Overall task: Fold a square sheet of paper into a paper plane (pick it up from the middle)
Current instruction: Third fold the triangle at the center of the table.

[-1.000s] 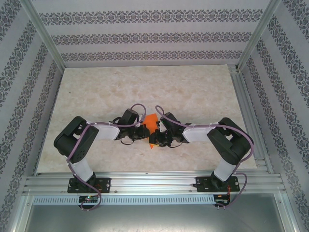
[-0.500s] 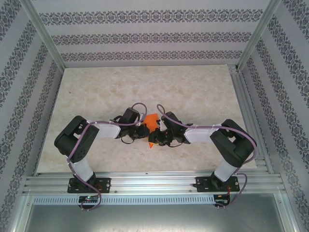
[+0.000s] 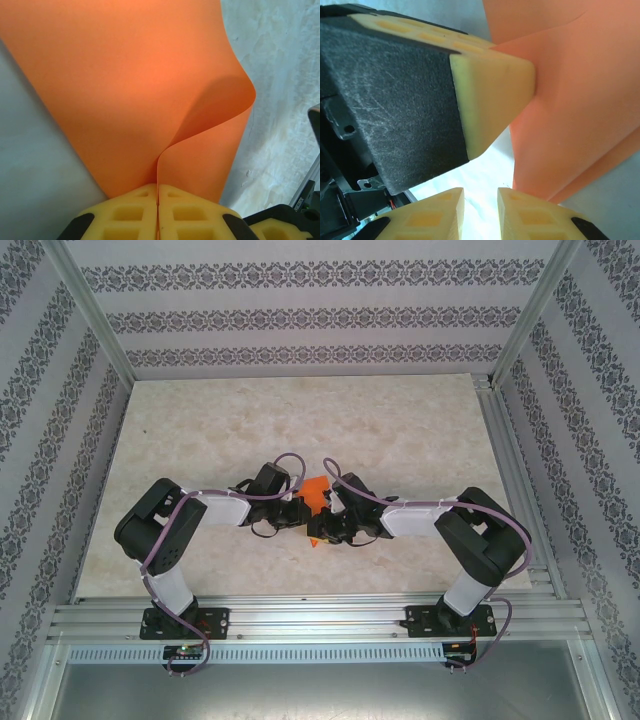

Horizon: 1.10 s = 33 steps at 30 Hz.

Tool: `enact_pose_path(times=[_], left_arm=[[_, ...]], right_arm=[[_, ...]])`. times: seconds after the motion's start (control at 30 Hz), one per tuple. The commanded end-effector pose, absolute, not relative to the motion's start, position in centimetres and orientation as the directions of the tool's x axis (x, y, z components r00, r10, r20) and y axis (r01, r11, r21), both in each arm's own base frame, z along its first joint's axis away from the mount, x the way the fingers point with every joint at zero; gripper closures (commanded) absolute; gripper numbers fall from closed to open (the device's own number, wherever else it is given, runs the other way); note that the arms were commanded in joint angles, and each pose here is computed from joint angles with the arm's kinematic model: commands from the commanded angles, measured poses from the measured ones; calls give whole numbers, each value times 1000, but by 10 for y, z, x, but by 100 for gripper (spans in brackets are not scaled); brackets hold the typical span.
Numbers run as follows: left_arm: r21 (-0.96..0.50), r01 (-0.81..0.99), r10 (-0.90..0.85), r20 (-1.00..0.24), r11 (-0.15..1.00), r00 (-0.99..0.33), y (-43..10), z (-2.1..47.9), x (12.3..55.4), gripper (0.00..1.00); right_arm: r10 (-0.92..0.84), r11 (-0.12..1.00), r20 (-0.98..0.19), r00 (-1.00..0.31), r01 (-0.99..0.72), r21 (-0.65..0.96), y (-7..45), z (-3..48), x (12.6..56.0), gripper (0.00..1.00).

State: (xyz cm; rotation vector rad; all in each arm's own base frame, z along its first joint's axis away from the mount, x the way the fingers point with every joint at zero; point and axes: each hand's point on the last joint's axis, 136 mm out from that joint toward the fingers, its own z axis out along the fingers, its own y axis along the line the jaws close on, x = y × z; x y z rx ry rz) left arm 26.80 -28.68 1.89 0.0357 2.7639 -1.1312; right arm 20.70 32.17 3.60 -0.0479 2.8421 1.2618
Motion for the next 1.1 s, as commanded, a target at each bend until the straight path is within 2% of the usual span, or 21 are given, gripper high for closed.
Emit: enact_pose_path(times=[0.0,0.23,0.37,0.67,1.07], left_arm=[[-681,83,-14,-136,727,-991,-288,11,265,90],[-673,83,-6,-129,734,-992,-286,7,263,90],[-669,81,-3,-123,739,-992,-285,5,262,90],[-661,86,-6,-136,745,-991,-284,8,264,90],[-628,105,3,-161,771,-987,-280,9,269,92]], right_arm=[[-22,689,-20,-1000,-29,724,321,25,201,76],[-6,747,6,-1000,0,665,307,2,196,77],[-1,760,-7,-1000,-5,650,304,5,198,77],[-5,672,-83,-996,-65,737,320,51,206,74],[-7,656,-49,-999,-42,754,324,40,200,75]])
